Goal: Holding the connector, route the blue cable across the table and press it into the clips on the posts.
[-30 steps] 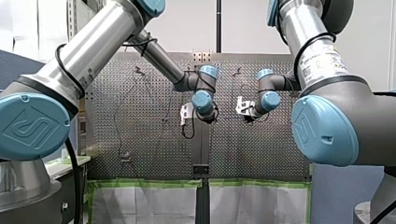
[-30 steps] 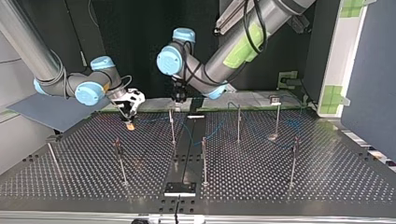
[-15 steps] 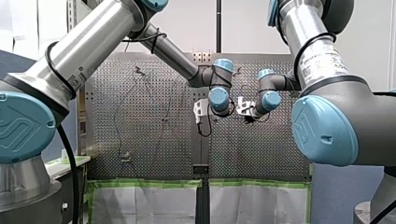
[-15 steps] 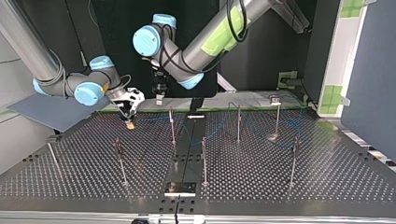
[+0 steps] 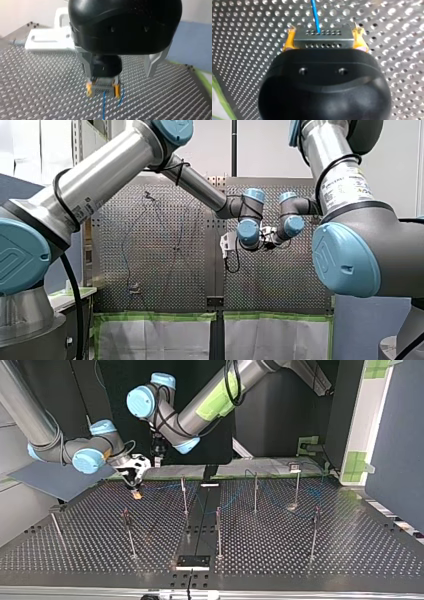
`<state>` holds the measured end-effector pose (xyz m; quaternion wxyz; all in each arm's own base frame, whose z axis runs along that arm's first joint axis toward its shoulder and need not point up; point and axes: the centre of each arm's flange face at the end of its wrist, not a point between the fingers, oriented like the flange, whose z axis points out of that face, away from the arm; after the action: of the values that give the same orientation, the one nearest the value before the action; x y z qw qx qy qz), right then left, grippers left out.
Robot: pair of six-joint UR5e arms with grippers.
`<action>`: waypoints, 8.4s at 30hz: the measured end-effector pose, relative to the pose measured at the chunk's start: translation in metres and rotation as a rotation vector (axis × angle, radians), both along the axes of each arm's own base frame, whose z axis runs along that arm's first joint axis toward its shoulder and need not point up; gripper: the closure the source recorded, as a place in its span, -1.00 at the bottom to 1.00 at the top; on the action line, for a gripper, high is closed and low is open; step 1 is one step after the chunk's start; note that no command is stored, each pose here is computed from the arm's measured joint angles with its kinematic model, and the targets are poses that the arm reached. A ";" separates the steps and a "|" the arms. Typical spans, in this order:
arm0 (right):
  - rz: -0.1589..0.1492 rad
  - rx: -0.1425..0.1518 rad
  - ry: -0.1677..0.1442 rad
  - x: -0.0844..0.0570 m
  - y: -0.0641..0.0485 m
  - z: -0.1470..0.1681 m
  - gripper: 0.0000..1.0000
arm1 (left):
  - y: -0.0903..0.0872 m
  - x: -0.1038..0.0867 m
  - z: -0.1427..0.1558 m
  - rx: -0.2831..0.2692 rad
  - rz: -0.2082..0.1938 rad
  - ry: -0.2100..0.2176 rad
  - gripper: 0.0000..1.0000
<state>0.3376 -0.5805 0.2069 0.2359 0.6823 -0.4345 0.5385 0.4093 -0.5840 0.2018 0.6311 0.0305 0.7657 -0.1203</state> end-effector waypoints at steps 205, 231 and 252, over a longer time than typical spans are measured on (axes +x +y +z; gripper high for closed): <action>0.039 -0.257 -0.231 -0.062 0.092 0.294 1.00 | -0.008 0.084 0.171 -0.129 0.185 -0.207 1.00; 0.039 -0.257 -0.231 -0.062 0.092 0.295 1.00 | -0.008 0.084 0.171 -0.129 0.185 -0.207 1.00; 0.039 -0.257 -0.230 -0.062 0.092 0.295 1.00 | -0.008 0.084 0.171 -0.129 0.185 -0.207 1.00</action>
<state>0.2754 -0.4882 0.5014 0.2593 0.5886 -0.3728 0.6688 0.4933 -0.5919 0.3729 0.7155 -0.0685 0.6869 -0.1069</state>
